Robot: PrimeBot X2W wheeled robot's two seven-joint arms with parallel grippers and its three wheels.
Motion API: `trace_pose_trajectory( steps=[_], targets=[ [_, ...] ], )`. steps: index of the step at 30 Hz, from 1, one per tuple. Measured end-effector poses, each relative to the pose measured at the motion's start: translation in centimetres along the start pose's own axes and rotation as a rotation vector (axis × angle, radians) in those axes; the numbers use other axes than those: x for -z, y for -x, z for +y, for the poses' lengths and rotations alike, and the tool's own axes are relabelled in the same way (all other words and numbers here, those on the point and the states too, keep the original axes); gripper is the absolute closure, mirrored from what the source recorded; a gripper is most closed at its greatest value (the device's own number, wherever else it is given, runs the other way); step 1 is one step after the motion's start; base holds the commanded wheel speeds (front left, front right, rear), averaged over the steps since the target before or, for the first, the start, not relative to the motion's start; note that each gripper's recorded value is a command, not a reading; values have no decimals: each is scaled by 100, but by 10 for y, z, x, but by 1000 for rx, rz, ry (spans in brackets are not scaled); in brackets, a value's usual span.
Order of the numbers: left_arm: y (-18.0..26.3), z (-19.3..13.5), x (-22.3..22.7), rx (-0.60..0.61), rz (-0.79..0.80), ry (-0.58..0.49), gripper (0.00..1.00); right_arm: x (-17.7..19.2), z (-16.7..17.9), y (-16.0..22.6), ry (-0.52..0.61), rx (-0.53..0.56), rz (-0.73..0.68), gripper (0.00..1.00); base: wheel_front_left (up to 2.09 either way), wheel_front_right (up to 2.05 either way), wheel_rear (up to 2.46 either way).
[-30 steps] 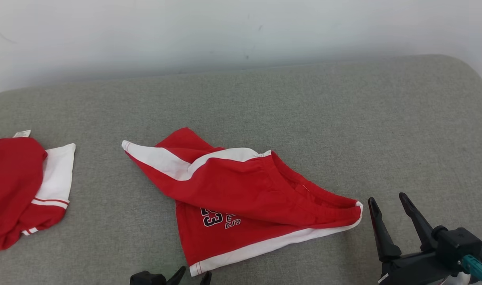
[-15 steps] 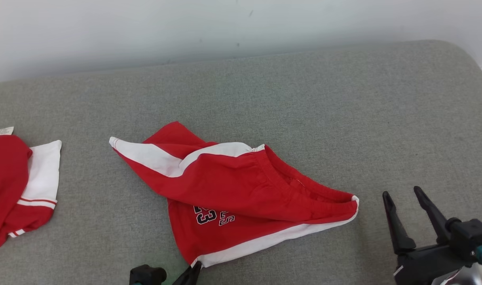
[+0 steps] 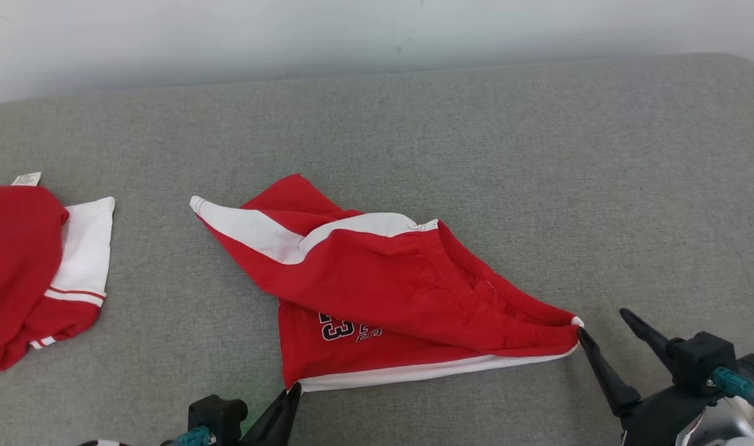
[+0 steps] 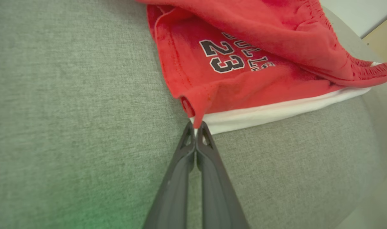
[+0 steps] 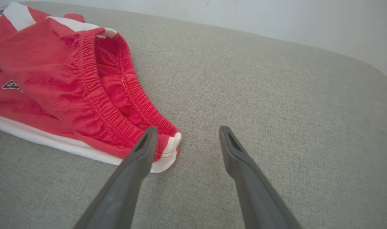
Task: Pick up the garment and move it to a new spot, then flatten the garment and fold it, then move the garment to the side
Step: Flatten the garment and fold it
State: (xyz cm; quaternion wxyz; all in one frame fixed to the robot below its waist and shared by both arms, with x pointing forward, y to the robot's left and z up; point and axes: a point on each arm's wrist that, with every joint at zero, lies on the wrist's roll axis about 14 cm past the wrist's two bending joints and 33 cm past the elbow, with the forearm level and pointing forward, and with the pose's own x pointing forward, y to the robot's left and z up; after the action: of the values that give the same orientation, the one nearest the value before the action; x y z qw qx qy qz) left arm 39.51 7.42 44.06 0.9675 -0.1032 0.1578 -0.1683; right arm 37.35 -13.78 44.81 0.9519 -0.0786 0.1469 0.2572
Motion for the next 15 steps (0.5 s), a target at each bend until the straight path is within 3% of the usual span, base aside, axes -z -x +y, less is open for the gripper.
trace_pose_trajectory(
  steps=[8, 9, 10, 11, 13, 15],
  targets=[
    [-2, 2, 0, -7, -5, 7, 100, 23, 13, -10, -74, -56, 78, 0, 0, 0, 0],
    [-2, 3, 0, -8, -7, 8, 100, 25, 15, -11, -82, -62, 86, 9, 0, 0, 0],
    [-1, 3, 0, -9, -7, 8, 100, 28, 16, -12, -87, -67, 93, 41, 0, 0, 0],
    [-1, 3, 0, -11, -8, 8, 100, 28, 18, -13, -97, -70, 92, 55, 0, 0, 0],
    [-2, 4, -2, -14, -16, 9, 100, 29, 19, -16, -121, -74, 91, 100, 0, 0, 0],
    [-2, 6, -6, -23, -35, 10, 100, 28, 18, -18, -141, -70, 79, 100, 0, 0, 0]
  ],
)
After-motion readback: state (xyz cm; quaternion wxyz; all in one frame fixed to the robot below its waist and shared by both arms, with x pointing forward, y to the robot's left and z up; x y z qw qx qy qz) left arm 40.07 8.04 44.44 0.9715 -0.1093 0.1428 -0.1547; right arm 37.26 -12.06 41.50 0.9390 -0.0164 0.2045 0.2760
